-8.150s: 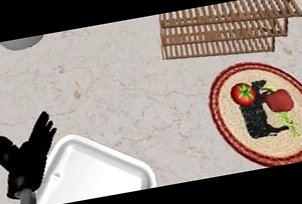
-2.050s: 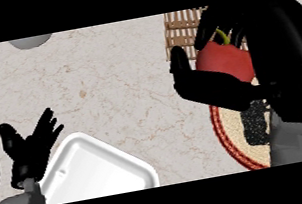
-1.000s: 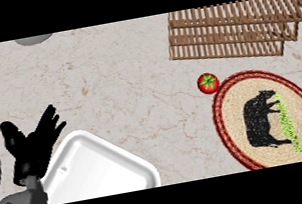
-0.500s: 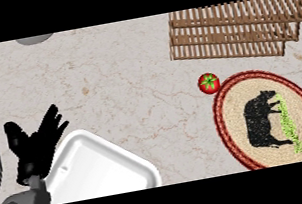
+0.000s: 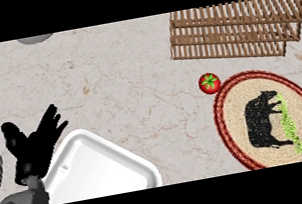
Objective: Pick the bell pepper from the placemat and place it in the tiered shelf
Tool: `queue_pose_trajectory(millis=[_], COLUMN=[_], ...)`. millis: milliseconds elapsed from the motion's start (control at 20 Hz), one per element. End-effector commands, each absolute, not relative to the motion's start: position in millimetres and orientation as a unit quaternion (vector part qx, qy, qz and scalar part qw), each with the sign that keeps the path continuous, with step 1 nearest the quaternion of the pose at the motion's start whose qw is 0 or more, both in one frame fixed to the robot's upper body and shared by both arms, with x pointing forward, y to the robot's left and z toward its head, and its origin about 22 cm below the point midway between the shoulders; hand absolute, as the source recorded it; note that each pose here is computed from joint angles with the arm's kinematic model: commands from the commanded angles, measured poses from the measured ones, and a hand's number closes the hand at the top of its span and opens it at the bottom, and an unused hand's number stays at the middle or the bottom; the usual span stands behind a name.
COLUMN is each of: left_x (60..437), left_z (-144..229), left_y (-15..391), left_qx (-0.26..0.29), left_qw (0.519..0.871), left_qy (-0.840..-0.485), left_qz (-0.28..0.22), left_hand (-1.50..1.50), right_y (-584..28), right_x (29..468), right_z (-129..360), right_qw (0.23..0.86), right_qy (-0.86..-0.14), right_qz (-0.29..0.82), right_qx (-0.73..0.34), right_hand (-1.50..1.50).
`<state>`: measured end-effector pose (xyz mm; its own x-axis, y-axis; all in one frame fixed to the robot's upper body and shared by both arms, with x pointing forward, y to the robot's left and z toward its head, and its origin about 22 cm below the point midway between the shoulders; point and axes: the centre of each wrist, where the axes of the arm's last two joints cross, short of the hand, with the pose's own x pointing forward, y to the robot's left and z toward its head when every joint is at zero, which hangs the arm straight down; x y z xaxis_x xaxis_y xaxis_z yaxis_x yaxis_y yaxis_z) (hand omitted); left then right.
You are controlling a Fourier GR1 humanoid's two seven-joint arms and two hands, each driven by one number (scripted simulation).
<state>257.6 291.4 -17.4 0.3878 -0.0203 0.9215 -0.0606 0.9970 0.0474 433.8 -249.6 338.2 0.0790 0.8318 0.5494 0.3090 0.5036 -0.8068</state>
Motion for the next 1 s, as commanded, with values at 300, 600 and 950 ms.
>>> queue_pose_trajectory(millis=[300,600,950], left_x=[245,250,245], left_z=[-36,-28,-19], left_y=[293,296,291], left_qx=[0.036,0.044,0.039], left_qw=[0.846,0.85,0.845], left_qy=[-0.532,-0.525,-0.533], left_qz=[0.012,0.017,0.013], left_hand=[0.0,0.0,0.0], right_y=[-253,-247,-265], right_x=[450,458,454], right_z=[339,321,334], right_qw=[0.568,0.554,0.608], right_qy=[-0.661,-0.63,-0.69], right_qz=[0.232,0.282,0.096], right_qx=[-0.432,-0.465,-0.379], right_hand=[1.5,1.5,-1.5])
